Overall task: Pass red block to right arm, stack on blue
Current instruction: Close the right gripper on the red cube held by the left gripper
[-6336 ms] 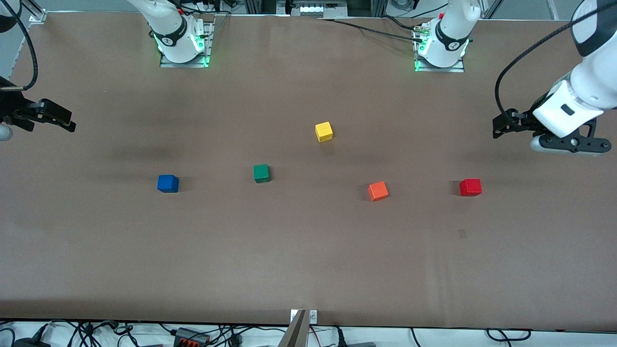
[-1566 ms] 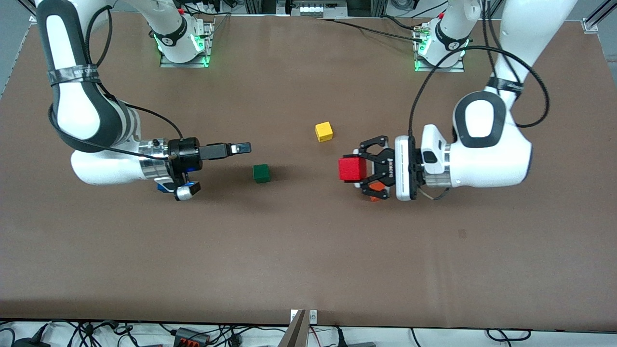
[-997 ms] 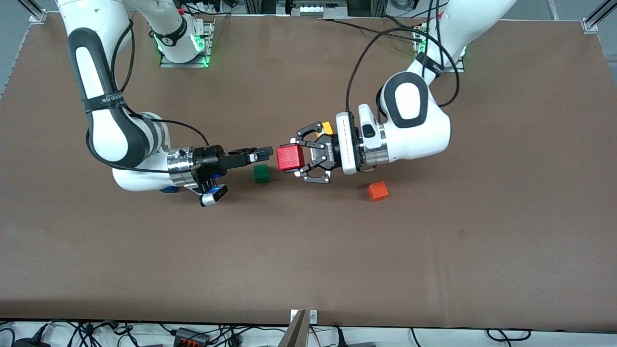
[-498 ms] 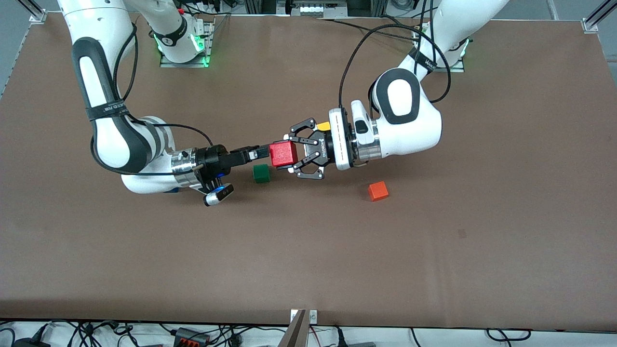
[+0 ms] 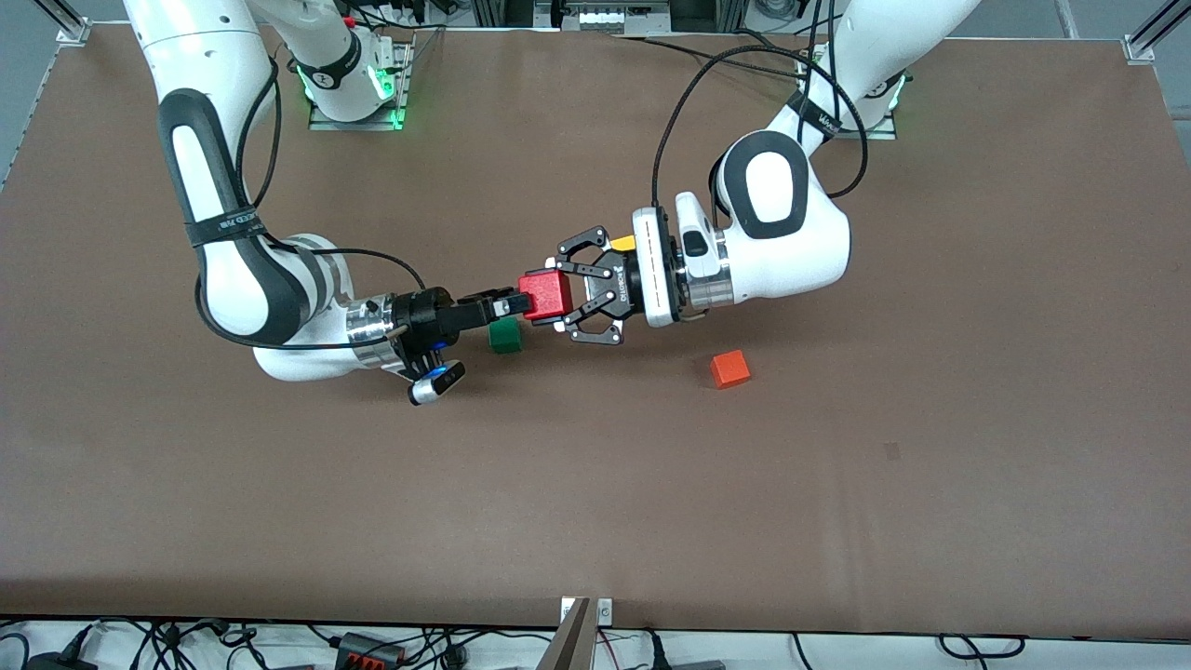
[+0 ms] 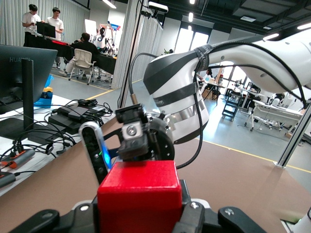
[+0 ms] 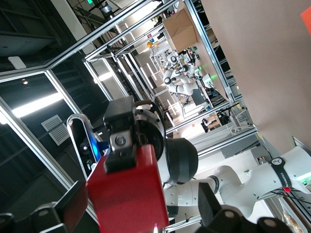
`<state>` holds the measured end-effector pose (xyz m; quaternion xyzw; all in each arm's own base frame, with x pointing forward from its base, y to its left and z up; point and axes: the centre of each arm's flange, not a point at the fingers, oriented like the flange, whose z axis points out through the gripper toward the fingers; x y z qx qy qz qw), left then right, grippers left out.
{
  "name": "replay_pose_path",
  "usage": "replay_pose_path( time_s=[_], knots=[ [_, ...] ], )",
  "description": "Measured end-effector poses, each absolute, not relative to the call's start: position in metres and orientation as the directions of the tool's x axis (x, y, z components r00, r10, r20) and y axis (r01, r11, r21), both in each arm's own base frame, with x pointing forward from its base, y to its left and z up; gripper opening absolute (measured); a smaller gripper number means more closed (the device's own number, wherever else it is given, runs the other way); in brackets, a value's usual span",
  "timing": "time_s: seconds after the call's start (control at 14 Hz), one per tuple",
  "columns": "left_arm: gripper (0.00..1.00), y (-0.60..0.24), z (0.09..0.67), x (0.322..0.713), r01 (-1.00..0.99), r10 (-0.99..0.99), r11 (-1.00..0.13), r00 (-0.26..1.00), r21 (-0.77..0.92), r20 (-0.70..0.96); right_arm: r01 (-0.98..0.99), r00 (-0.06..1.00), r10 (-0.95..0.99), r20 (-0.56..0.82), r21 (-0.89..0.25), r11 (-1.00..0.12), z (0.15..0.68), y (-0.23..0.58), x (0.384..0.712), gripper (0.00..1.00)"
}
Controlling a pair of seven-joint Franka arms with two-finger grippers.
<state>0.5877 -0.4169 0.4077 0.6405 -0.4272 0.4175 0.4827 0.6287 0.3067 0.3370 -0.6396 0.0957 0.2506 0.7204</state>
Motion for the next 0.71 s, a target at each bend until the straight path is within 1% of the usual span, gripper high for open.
replay_pose_path(
  time_s=[0.21,0.28,0.36,0.43,0.71],
  knots=[
    [0.56,-0.4196,0.4076,0.5858,-0.95,-0.143,-0.166,0.288,0.264,0.947,-0.481,0.857,0.242,-0.455,-0.875,0.06,0.338,0.31,0.6293,1.0],
    [0.56,-0.4196,0.4076,0.5858,-0.95,-0.143,-0.166,0.288,0.264,0.947,-0.481,0.857,0.242,-0.454,-0.875,0.061,0.3383,0.31,0.6295,0.96],
    [0.56,-0.4196,0.4076,0.5858,-0.95,-0.143,-0.166,0.288,0.264,0.947,-0.481,0.858,0.242,-0.454,-0.875,0.062,0.3386,0.3101,0.6296,0.95],
    [0.56,-0.4196,0.4076,0.5858,-0.95,-0.143,-0.166,0.288,0.264,0.947,-0.48,0.858,0.243,-0.453,-0.875,0.062,0.3392,0.3102,0.6298,0.86],
    [0.56,-0.4196,0.4076,0.5858,-0.95,-0.143,-0.166,0.288,0.264,0.947,-0.477,0.859,0.246,-0.449,-0.877,0.064,0.341,0.3109,0.63,0.84]
  ],
)
